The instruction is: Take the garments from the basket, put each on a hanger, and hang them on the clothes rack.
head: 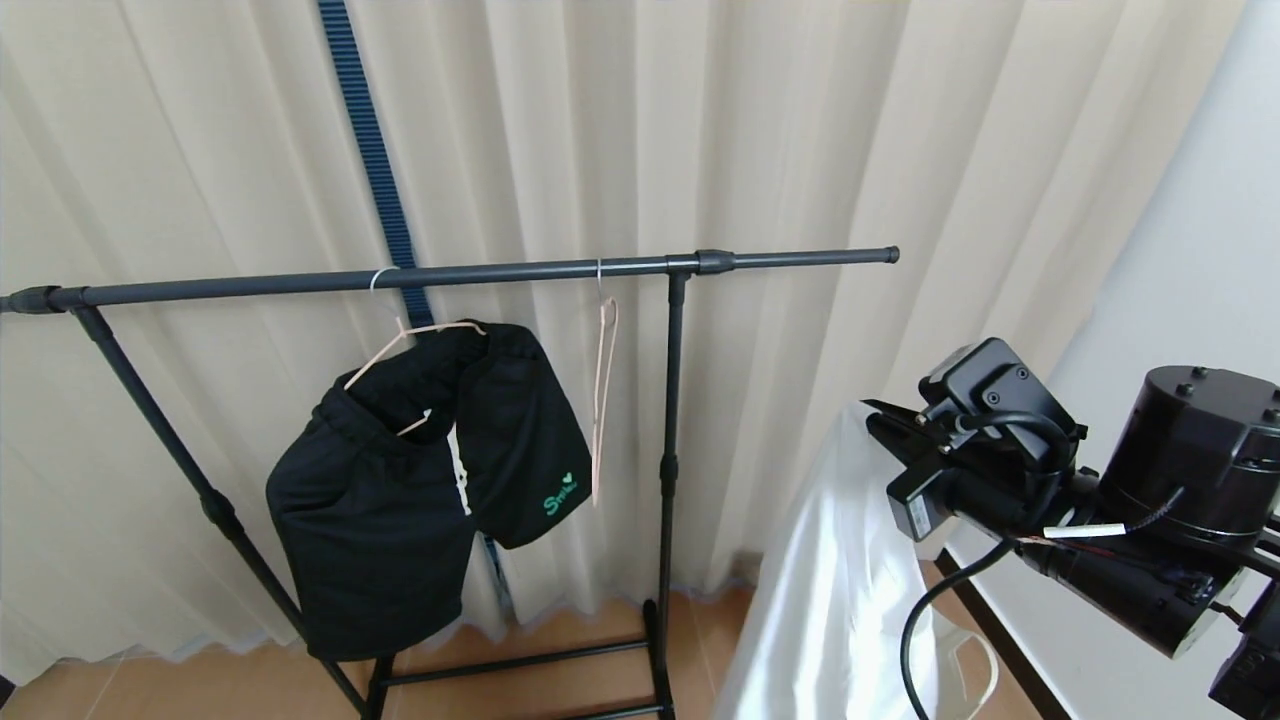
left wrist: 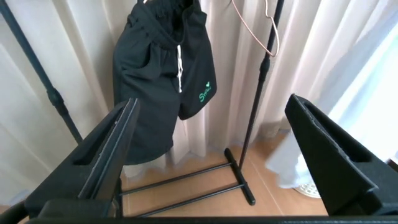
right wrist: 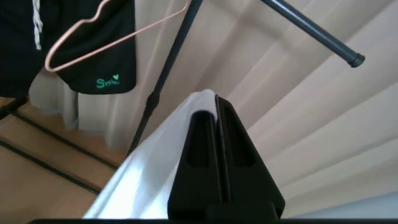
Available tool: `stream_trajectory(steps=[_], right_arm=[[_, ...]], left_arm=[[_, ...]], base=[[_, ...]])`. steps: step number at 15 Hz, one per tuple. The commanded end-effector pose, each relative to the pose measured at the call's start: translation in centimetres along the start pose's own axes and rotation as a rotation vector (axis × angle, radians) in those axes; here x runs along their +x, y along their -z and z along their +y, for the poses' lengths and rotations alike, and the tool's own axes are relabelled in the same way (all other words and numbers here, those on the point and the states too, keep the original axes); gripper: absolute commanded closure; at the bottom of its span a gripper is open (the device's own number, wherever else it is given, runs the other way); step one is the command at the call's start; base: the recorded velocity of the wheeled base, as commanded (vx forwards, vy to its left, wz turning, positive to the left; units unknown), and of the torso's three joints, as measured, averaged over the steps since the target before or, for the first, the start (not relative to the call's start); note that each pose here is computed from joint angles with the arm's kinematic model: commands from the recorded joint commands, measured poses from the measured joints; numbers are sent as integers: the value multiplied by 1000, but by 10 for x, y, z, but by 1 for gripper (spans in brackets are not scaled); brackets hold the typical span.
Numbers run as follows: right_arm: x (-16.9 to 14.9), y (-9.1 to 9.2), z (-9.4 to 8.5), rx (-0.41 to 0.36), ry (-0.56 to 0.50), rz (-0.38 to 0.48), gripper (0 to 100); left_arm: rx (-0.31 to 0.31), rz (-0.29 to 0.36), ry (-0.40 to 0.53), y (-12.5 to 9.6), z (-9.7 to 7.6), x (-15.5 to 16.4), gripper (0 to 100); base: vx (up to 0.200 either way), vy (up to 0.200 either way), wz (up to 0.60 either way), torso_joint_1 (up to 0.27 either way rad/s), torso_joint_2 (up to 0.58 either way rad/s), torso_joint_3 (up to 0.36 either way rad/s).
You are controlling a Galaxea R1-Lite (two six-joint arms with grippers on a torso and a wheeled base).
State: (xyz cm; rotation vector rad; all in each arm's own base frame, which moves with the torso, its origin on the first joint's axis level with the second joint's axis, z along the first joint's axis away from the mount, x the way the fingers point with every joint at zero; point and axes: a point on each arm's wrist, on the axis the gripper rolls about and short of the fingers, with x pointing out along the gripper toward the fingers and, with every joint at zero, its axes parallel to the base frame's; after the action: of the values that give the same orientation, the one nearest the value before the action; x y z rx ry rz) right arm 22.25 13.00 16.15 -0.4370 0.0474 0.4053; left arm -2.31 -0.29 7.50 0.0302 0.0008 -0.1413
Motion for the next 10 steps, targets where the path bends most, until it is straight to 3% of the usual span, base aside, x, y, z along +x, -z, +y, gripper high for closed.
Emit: stream_trajectory(steps=[1,4,8,10], right_arm=[[0,0,0,0,0,-2,100],[-3,-5,-3,-13,30,-67,100],[3,3,2,-81,61,-101,100],[3,4,3,-81,56,-105,100]], left_arm=[[0,2,0,0,0,0,0],[0,2,0,0,0,0,0],[7,4,6,0,0,0,0],[-4,69,-9,-2,1,4,0]], base=[[0,0,600,27,7,-7],[0,0,0,0,0,0],[0,0,0,0,0,0],[0,0,0,0,0,0]])
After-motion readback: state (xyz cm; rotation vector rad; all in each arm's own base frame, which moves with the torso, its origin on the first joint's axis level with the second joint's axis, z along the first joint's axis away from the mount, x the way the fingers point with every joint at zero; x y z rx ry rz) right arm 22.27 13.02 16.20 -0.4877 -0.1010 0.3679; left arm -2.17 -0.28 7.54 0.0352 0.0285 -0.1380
